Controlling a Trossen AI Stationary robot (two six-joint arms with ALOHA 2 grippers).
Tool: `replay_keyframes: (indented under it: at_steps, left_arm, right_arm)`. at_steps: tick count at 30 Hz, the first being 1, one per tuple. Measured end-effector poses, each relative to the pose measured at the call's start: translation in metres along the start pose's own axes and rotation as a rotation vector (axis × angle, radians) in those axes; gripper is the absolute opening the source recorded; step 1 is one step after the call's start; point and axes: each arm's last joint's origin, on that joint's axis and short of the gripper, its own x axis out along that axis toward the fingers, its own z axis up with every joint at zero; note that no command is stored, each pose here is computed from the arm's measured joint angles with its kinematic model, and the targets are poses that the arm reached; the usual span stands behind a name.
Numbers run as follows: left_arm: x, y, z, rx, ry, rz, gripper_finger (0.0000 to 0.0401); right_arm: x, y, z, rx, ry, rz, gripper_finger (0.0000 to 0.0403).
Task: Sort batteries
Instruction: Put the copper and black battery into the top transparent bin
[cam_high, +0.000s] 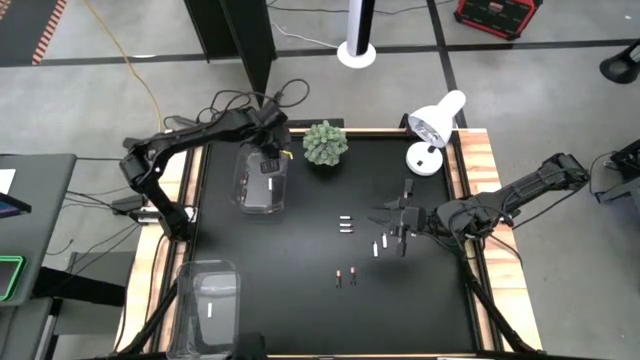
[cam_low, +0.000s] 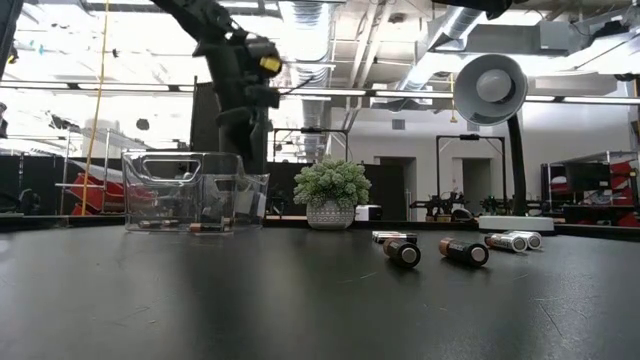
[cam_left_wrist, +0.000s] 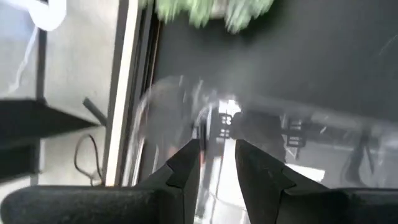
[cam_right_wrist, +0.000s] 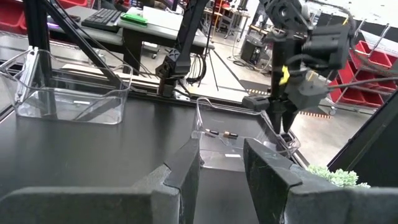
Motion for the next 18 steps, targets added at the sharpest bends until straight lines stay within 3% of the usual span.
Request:
replay_keyframes:
  at_steps: [7,12,18]
  left_arm:
    - [-0.035,-0.041,0.046,0.165,-0.16,-0.014,0.0091]
    - [-0.057,-0.095,0.069,0.356,-0.296,-0.134,0.0087]
    - [-0.075,-0.167,0.079,0.582,-0.386,-0.288,0.0087]
  right_arm:
    - [0.0,0.0,0.0,0.006,0.0,-0.002,0.0143]
    - [0.0,0.0,0.0,0.007,0.001,-0.002,0.0143]
    - [0.0,0.0,0.0,0.007,0.001,-0.002,0.0143]
